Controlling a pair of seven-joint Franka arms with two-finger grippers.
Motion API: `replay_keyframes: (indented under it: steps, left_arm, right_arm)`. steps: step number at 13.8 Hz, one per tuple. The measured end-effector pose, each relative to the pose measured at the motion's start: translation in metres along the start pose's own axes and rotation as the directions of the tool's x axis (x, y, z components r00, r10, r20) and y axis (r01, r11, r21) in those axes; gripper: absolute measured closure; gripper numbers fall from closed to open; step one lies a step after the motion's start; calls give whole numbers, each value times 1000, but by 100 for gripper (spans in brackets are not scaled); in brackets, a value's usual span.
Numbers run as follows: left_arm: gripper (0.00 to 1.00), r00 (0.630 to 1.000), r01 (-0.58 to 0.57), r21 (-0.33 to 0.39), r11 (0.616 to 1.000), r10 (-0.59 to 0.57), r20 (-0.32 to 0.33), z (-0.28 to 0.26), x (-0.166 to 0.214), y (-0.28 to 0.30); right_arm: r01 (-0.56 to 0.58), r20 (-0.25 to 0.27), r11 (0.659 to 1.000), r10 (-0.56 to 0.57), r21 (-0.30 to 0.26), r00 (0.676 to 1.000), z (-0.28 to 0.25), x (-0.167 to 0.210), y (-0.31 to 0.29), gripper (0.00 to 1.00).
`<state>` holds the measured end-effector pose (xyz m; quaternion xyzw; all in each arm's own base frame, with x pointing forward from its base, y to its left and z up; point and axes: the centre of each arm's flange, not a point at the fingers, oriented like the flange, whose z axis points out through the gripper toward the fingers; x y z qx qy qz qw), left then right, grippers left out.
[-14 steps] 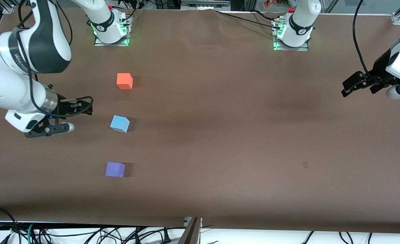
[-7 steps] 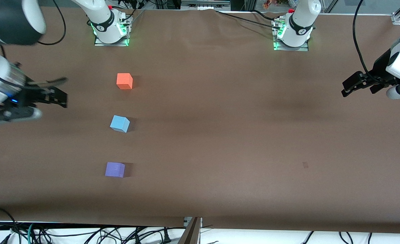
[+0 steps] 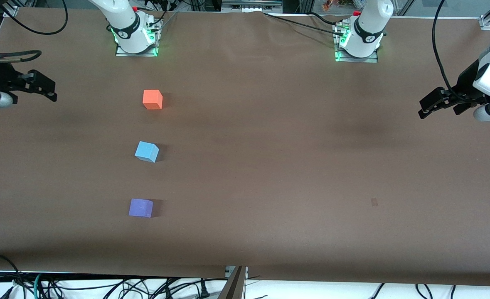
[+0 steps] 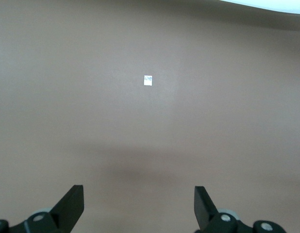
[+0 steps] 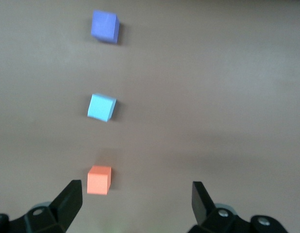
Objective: Place blue block between orange and purple blocks
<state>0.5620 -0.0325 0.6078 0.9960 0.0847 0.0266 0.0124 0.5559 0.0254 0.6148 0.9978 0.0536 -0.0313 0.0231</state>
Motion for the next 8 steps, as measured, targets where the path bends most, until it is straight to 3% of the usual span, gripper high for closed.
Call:
replay_keyframes:
  steps: [3,8]
  left_arm:
    - [0,1000,0,0,1000,0,0,0,0,0]
    - [0,1000,0,0,1000,0,0,0,0,0]
  right_arm:
    - [-28,52,1000,27,1,998,7,-5,-2,0]
    - [-28,51,1000,28,0,998,7,-2,-10,0]
